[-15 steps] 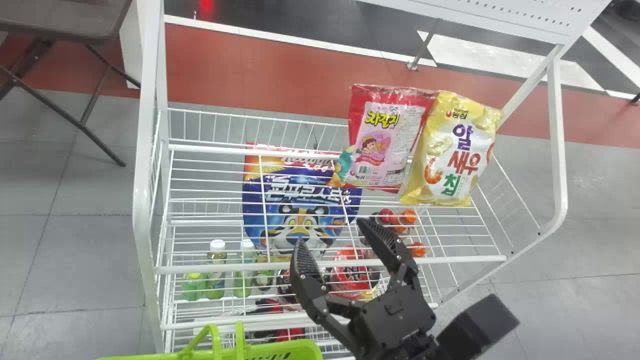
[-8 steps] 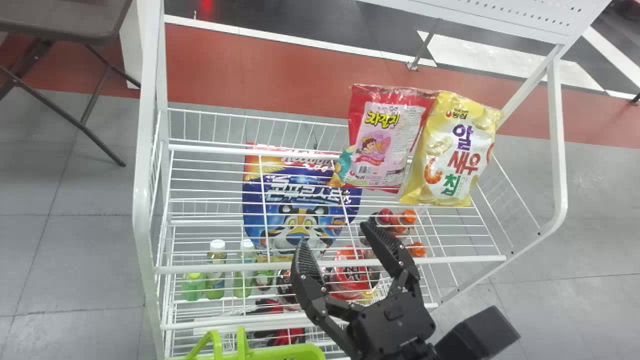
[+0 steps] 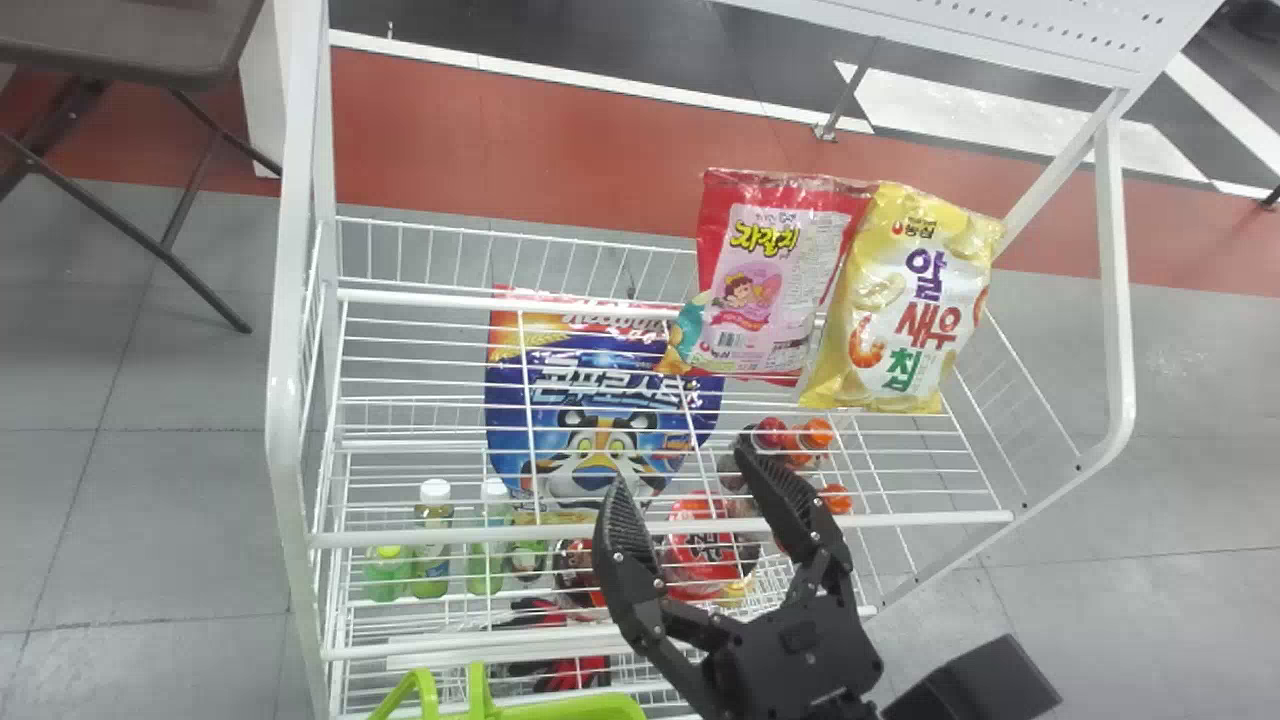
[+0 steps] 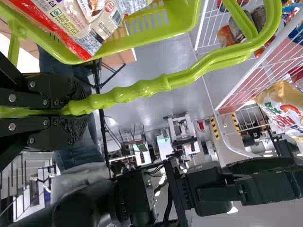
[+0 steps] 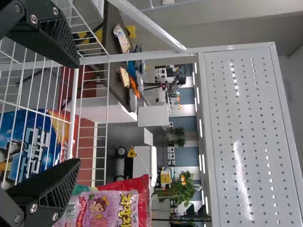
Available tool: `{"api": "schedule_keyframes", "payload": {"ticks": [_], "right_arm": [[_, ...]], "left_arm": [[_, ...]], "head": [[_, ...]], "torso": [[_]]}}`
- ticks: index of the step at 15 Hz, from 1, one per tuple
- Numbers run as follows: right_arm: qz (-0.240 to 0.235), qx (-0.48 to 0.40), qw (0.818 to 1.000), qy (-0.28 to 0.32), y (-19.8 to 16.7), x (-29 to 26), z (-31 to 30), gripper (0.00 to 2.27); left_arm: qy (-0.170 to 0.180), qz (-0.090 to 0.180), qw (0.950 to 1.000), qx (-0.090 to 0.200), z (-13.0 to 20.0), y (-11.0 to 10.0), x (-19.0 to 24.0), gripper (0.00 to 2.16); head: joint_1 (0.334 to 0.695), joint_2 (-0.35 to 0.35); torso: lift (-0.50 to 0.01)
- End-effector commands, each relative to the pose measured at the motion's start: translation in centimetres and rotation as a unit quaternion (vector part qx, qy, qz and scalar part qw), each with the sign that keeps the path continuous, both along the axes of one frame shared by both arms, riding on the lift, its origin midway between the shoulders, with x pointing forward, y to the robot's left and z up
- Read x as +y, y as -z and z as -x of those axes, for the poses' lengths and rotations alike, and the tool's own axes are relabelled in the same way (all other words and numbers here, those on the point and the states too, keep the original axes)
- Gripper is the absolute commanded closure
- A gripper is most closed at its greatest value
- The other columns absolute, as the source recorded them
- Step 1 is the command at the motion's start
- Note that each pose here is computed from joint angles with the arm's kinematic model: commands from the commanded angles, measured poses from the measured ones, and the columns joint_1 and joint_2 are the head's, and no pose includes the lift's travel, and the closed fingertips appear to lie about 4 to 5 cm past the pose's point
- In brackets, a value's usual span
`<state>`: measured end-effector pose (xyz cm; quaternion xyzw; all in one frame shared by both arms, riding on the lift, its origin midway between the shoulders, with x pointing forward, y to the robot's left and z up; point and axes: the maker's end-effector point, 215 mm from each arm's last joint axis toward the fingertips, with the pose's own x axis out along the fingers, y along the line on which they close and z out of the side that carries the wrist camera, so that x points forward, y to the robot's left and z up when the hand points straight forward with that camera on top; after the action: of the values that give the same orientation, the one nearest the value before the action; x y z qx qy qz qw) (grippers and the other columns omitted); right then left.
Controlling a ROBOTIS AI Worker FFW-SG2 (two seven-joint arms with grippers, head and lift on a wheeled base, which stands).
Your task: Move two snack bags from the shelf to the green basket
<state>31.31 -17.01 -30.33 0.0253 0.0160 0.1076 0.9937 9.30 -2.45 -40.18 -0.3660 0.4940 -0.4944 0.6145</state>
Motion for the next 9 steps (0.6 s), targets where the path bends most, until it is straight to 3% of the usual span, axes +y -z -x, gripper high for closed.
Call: {"api": "schedule_keyframes", "payload": {"ticks": [1, 9], "right_arm": [[0.002, 0.009, 1.0, 0.001, 0.4, -0.1, 0.0, 0.11], [0.0, 0.042, 0.999, 0.018, 1.9, -1.2, -0.1, 0.11]], "left_arm": [[0.0, -0.001, 1.0, 0.001, 0.0, 0.0, 0.1, 2.06], [-0.001, -0.002, 1.0, -0.002, 0.2, -0.4, 0.2, 2.06]], "head": [[0.695, -0.35], [0.695, -0.35]], "torso": [[-0.016], [-0.016]]}}
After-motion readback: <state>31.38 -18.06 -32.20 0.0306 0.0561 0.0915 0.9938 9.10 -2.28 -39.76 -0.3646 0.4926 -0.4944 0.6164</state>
